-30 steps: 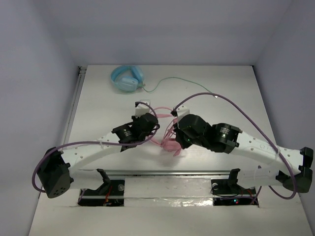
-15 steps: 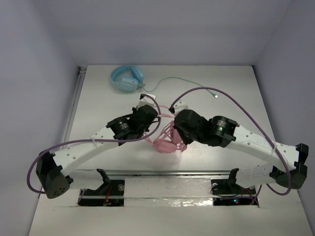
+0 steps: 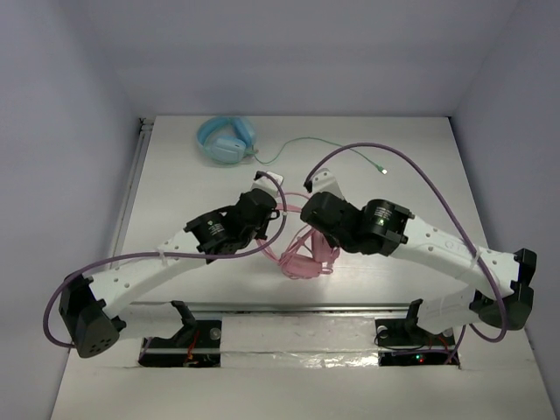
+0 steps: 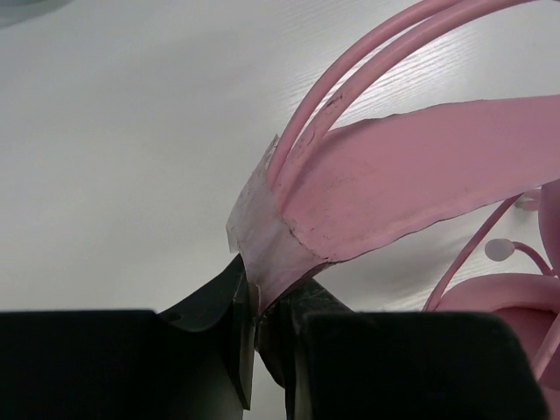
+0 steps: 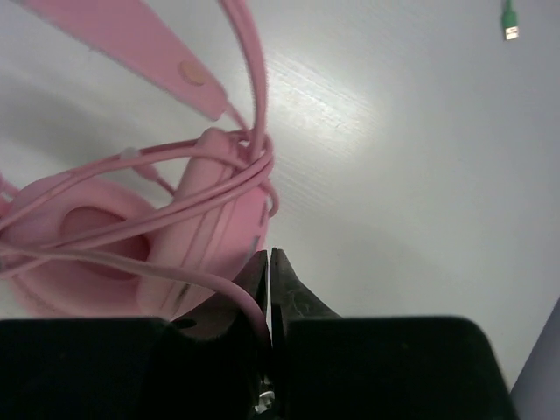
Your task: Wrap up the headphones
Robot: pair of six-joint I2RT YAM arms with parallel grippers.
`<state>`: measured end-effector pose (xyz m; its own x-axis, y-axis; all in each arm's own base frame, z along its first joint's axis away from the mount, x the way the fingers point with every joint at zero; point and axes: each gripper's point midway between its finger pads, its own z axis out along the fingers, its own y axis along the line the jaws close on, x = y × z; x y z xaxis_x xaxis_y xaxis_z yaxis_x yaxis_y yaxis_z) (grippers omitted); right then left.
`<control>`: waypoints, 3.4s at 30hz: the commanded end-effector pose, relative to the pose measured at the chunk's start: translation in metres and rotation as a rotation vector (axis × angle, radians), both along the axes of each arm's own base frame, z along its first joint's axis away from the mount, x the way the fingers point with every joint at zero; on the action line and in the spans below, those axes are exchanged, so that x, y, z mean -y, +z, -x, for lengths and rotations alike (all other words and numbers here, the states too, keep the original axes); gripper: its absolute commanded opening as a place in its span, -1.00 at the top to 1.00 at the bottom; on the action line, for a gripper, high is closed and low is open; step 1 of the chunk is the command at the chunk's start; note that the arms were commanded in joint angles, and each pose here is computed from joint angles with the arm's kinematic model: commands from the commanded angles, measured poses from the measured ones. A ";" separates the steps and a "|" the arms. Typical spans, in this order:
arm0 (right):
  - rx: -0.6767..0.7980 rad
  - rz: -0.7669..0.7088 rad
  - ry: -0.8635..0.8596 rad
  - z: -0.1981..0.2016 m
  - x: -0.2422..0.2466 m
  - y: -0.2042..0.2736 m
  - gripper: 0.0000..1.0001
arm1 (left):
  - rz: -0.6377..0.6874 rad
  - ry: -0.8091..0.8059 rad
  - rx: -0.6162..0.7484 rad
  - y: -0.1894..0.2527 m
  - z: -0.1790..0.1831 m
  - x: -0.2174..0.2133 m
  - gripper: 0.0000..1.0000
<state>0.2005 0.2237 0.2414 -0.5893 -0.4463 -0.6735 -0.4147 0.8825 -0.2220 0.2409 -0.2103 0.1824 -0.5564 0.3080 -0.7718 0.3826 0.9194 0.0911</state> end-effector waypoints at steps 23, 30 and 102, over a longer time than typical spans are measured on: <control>0.166 -0.633 -0.183 -0.061 -0.001 -0.004 0.59 | 0.386 -0.165 0.072 0.091 0.006 0.024 1.00; 0.160 -0.894 -0.243 -0.057 0.004 -0.031 0.90 | 0.470 -0.108 0.123 0.118 -0.008 0.015 1.00; 0.256 -1.096 0.124 -0.046 -0.046 -0.038 0.03 | 0.905 -0.292 -0.177 0.124 -0.008 0.041 1.00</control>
<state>0.2495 0.2568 0.1651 -0.4258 0.3738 -0.8240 -0.4640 0.6917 0.5535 0.2558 -0.2446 0.2641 -0.7275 -0.1657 -0.6658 0.4784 0.5730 -0.6654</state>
